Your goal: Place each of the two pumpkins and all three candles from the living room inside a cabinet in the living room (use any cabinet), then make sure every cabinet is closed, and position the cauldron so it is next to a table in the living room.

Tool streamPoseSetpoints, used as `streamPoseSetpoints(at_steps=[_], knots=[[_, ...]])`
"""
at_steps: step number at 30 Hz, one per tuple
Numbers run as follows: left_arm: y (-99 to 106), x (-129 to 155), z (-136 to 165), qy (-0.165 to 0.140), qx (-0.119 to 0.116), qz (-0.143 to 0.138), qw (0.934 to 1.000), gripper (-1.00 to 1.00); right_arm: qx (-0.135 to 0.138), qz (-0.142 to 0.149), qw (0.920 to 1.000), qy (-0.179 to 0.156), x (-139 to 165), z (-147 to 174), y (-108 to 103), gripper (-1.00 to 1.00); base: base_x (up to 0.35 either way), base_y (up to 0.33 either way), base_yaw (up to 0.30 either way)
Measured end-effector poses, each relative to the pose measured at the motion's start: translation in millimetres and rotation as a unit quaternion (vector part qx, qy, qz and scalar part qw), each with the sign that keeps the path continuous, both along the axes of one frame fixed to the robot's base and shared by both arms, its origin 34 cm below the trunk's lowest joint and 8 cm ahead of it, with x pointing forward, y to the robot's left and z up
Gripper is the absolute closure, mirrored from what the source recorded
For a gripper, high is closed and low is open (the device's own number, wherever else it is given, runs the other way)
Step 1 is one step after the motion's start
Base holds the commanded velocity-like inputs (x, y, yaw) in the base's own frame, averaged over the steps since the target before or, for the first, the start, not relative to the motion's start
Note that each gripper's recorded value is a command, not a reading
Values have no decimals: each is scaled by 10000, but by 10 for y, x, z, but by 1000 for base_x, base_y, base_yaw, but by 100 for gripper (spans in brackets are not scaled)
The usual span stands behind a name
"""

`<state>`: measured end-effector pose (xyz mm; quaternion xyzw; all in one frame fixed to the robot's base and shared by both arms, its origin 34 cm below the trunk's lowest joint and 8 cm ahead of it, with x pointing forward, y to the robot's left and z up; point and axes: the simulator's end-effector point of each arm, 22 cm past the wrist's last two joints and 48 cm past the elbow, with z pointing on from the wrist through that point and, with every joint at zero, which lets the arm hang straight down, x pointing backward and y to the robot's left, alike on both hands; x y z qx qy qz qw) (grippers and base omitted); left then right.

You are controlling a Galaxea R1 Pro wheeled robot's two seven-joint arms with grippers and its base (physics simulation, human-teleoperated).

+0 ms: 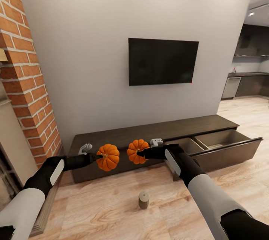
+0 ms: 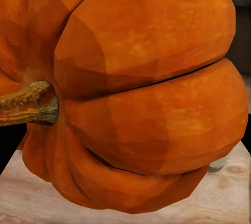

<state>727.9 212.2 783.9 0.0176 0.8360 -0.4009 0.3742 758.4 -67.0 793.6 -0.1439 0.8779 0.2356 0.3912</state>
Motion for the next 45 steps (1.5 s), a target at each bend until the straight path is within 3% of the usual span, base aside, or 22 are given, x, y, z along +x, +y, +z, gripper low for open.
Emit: streamPoseSetpoints(at_steps=[23, 45], knots=[[13, 53, 371, 38, 35, -4, 10000, 100, 17, -46, 10000, 30, 75, 383, -79, 100, 0, 0, -264], [-9, 47, 470, -48, -19, -22, 10000, 100, -1, -48, 10000, -44, 71, 465, -84, 100, 0, 0, -286]])
